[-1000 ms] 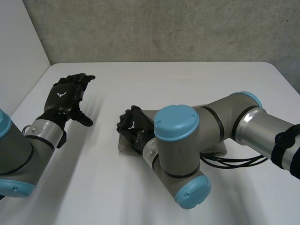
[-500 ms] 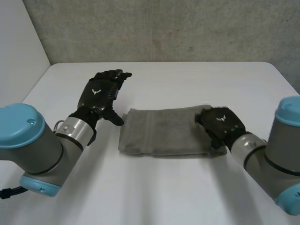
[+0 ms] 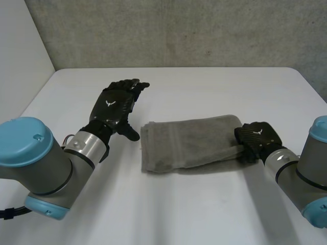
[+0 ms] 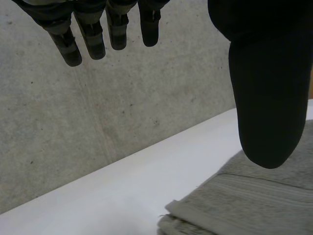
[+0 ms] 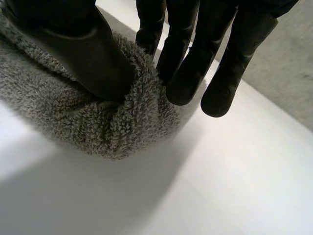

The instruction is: Fold the towel.

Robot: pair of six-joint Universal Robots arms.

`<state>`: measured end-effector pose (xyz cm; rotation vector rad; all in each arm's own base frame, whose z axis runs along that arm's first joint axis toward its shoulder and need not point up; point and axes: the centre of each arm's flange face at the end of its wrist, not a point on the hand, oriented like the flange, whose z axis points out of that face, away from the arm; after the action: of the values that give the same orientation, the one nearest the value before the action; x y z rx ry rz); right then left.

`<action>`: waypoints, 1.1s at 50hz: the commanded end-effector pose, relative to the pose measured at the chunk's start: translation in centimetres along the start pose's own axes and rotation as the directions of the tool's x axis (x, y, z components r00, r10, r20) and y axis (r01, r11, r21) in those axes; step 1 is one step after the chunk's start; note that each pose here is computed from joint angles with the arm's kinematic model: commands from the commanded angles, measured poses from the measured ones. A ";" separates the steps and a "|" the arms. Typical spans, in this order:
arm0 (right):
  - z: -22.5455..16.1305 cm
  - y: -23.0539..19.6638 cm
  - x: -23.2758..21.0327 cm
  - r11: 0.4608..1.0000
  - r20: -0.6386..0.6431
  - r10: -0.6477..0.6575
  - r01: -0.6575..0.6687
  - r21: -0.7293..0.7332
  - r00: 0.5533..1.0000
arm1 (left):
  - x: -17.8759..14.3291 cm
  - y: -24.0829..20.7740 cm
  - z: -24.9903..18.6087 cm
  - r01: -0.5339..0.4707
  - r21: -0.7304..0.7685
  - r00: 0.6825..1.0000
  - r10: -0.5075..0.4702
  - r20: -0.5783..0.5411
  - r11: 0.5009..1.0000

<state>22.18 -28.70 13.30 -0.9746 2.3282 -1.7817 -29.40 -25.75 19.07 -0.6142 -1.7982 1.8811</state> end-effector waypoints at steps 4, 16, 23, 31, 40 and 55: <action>-0.5 -4.3 -1.6 0.872 -0.080 -0.477 0.483 0.087 0.875 | -0.2 -2.8 0.1 -0.016 0.079 1.000 0.016 0.005 0.997; -2.9 -9.3 -17.8 0.525 0.005 -0.792 0.677 0.515 0.610 | -1.5 -5.6 0.3 -0.028 0.154 0.999 0.022 0.040 0.988; -3.6 -5.8 -21.5 0.480 0.117 -0.852 0.672 0.564 0.511 | -1.5 -4.6 -0.2 -0.021 0.122 0.999 0.016 0.043 0.992; -4.0 -8.0 -19.1 0.594 0.085 -0.761 0.637 0.491 0.644 | -1.5 -4.2 -0.1 -0.022 0.114 0.999 0.017 0.042 0.993; -5.9 -11.6 -13.0 0.867 0.146 -0.328 0.236 0.439 0.933 | -1.5 -4.7 0.2 -0.022 0.132 0.999 0.017 0.040 0.991; -3.7 -10.0 -5.8 0.968 0.209 0.152 -0.188 0.165 0.966 | 0.3 -1.6 0.7 0.016 -0.004 0.998 -0.016 0.053 1.000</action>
<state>31.14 -21.97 21.88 -0.9918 1.9315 -1.8418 -28.62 -26.81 22.81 -0.5178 -1.7470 2.0032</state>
